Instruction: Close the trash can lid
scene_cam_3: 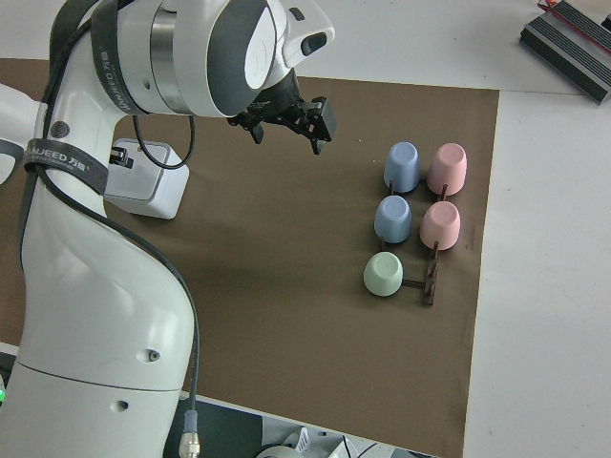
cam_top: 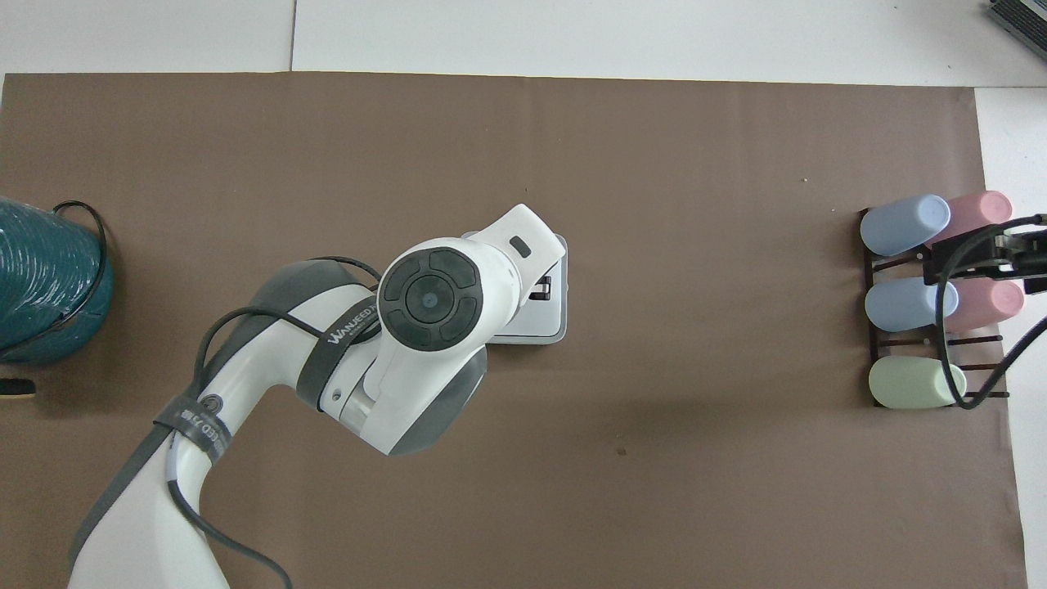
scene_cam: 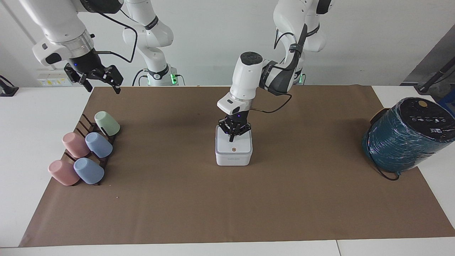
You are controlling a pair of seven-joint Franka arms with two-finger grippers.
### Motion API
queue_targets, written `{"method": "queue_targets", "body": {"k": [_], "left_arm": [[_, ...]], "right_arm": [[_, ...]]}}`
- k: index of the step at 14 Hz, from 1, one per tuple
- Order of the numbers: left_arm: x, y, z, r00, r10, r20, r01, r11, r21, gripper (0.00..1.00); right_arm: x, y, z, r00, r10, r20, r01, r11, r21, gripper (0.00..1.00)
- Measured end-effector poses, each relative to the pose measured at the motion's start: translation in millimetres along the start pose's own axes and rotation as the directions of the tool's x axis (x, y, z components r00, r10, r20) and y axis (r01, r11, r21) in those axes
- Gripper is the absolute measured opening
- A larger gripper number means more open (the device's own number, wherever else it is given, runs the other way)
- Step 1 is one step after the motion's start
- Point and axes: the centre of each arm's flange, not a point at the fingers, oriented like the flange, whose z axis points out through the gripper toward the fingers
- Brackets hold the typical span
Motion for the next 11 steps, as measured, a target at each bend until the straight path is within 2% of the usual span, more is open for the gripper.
{"method": "queue_targets", "body": {"k": [2,3,5,7,10,11], "left_arm": [[1.2,-26.1,-20.2,0.998,-0.035,0.051,0.033,0.998,0.045,0.04],[4.9,-41.2,-26.7,0.997,-0.054,0.062,0.051,0.997,0.060,0.11],[15.1,-71.2,-34.3,0.995,-0.075,0.062,0.070,0.995,0.072,0.32],[21.8,-101.1,-41.6,0.997,-0.061,0.057,0.056,0.995,0.077,0.57],[30.1,-154.9,-73.6,0.999,-0.032,0.038,0.028,0.996,0.084,0.93],[33.0,-173.7,-88.2,0.999,-0.030,0.023,0.028,0.996,0.086,1.00]], "right_arm": [[0.0,0.0,0.0,1.000,0.000,0.000,0.000,1.000,0.000,1.00],[0.0,0.0,0.0,1.000,0.000,0.000,0.000,1.000,0.000,1.00],[0.0,0.0,0.0,1.000,0.000,0.000,0.000,1.000,0.000,1.00],[0.0,0.0,0.0,1.000,0.000,0.000,0.000,1.000,0.000,1.00],[0.0,0.0,0.0,1.000,0.000,0.000,0.000,1.000,0.000,1.00],[0.0,0.0,0.0,1.000,0.000,0.000,0.000,1.000,0.000,1.00]]}}
